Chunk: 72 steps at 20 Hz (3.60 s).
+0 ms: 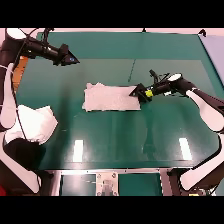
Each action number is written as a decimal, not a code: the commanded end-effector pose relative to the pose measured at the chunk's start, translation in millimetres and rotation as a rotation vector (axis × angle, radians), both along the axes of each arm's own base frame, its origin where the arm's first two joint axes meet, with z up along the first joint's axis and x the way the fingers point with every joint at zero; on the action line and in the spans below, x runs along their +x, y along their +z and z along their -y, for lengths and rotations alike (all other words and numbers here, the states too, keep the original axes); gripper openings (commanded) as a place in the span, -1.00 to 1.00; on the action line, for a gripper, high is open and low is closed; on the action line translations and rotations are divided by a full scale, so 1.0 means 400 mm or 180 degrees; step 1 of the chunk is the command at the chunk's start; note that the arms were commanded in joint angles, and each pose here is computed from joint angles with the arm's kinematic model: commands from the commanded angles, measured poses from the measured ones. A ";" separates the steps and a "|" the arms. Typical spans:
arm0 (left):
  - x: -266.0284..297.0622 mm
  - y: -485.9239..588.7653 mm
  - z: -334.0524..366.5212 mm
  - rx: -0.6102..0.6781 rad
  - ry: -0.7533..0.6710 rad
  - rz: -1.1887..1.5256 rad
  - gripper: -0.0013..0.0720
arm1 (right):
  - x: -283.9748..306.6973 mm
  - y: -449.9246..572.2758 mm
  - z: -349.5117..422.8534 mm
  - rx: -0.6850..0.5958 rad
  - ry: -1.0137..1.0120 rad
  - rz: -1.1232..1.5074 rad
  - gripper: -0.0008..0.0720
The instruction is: Fold the shirts.
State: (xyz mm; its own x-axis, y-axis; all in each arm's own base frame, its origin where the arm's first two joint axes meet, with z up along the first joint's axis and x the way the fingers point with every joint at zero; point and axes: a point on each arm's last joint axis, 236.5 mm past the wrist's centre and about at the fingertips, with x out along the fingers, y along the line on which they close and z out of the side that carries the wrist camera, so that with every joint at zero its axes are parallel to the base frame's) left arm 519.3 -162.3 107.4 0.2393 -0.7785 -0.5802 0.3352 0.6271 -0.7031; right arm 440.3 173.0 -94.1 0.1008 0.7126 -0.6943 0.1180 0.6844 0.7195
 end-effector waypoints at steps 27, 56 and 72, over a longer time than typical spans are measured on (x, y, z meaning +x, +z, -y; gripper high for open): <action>-0.015 -0.003 0.003 0.0007 -0.0063 -0.0049 -0.91 | -0.889 0.057 1.223 -0.0277 -0.5064 -0.0463 -0.95; -0.216 -0.069 0.019 0.0733 -0.0055 -0.0202 -0.91 | -0.238 0.290 0.624 -0.1742 -0.1462 0.0311 -0.95; -0.576 -0.137 0.004 0.0780 0.0121 -0.0377 -0.91 | -0.424 0.112 0.295 -0.1558 -0.0299 0.0055 -0.94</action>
